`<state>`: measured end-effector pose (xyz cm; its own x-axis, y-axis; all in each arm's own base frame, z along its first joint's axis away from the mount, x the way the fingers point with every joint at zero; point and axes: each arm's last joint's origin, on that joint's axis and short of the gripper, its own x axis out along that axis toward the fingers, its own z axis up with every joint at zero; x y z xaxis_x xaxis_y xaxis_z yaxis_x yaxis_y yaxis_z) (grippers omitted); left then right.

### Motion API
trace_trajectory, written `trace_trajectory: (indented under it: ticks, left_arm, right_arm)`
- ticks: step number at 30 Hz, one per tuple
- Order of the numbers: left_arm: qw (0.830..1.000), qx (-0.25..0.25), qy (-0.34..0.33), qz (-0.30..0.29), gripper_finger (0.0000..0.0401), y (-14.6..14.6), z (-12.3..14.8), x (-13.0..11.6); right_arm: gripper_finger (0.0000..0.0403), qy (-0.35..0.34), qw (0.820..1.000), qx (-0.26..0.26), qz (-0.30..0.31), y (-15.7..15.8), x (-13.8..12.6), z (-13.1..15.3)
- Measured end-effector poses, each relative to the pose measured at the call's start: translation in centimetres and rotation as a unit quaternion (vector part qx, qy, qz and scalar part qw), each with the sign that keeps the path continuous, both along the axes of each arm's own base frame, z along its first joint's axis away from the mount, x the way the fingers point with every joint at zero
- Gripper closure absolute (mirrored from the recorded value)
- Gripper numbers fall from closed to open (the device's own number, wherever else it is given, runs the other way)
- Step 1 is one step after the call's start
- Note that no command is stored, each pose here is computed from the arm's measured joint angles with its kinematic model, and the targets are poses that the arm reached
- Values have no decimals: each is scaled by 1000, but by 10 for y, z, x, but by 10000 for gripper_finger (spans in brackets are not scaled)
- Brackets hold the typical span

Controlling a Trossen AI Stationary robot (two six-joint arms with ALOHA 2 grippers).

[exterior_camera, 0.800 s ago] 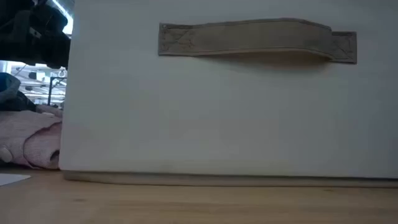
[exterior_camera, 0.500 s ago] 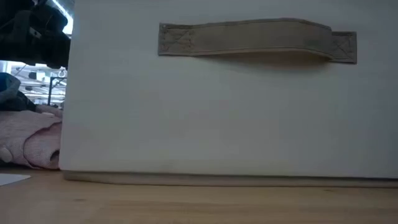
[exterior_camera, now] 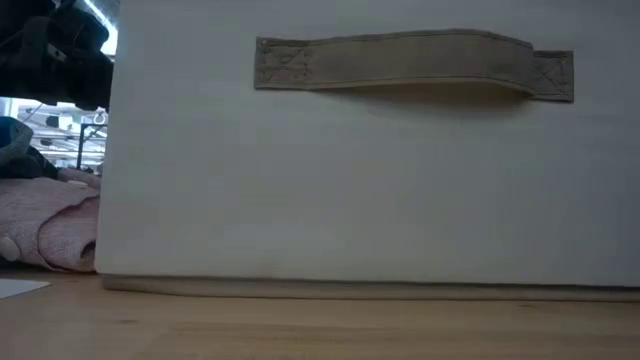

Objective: Sort clothes

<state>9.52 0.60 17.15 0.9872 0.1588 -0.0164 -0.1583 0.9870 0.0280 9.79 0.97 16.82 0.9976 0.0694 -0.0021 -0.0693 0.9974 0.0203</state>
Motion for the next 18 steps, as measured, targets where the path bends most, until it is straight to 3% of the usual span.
trace_trajectory:
  ticks: [18]
  left_arm:
    - [1000,0,0,0,401,0,0,0]
  right_arm:
    - [395,-9,1000,0,-2,0,0,1]
